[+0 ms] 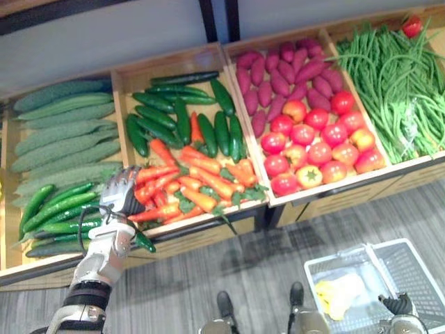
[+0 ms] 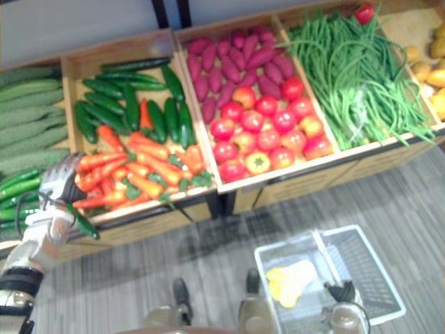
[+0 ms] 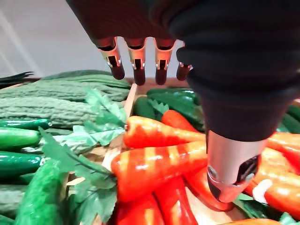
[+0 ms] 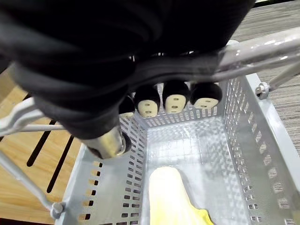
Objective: Pick vegetable in the basket
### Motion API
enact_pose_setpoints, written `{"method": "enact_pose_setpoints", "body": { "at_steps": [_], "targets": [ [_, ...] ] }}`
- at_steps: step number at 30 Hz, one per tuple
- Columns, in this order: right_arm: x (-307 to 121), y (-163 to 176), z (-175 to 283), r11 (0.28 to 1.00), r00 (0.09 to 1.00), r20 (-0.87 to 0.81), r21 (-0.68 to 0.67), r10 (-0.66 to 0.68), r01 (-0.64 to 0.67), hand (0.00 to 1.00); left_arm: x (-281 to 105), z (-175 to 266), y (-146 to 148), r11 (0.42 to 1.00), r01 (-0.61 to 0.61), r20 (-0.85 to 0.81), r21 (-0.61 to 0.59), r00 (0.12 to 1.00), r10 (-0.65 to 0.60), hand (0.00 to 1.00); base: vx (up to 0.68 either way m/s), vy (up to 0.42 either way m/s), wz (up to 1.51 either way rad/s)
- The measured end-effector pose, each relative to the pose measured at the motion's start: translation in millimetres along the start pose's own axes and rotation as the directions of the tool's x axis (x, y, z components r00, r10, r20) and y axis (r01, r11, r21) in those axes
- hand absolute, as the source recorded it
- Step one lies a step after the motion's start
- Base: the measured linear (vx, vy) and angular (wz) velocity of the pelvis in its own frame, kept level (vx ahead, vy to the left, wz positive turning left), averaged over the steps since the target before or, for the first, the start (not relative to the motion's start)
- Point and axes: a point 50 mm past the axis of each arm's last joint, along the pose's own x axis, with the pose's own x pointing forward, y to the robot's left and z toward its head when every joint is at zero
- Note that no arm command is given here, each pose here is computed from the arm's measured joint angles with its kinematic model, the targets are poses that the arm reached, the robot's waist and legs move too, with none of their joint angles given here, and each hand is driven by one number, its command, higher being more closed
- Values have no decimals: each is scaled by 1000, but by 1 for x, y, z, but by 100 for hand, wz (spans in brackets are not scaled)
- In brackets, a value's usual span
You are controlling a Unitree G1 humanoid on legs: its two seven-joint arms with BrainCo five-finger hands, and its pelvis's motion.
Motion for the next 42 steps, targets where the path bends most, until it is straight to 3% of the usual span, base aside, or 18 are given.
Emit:
{"method": "enact_pose_setpoints", "body": {
  "at_steps": [21, 42],
  "targets": [
    [6, -4, 27, 999, 996, 88, 21, -32, 30, 100, 43, 12, 47, 989, -145, 26, 32, 989, 145, 0, -1, -8, -5],
    [7, -6, 33, 999, 993, 108, 26, -41, 38, 100, 46, 19, 46, 989, -129, 62, 68, 990, 125, 0, 1, -2, -1]
  ]
}}
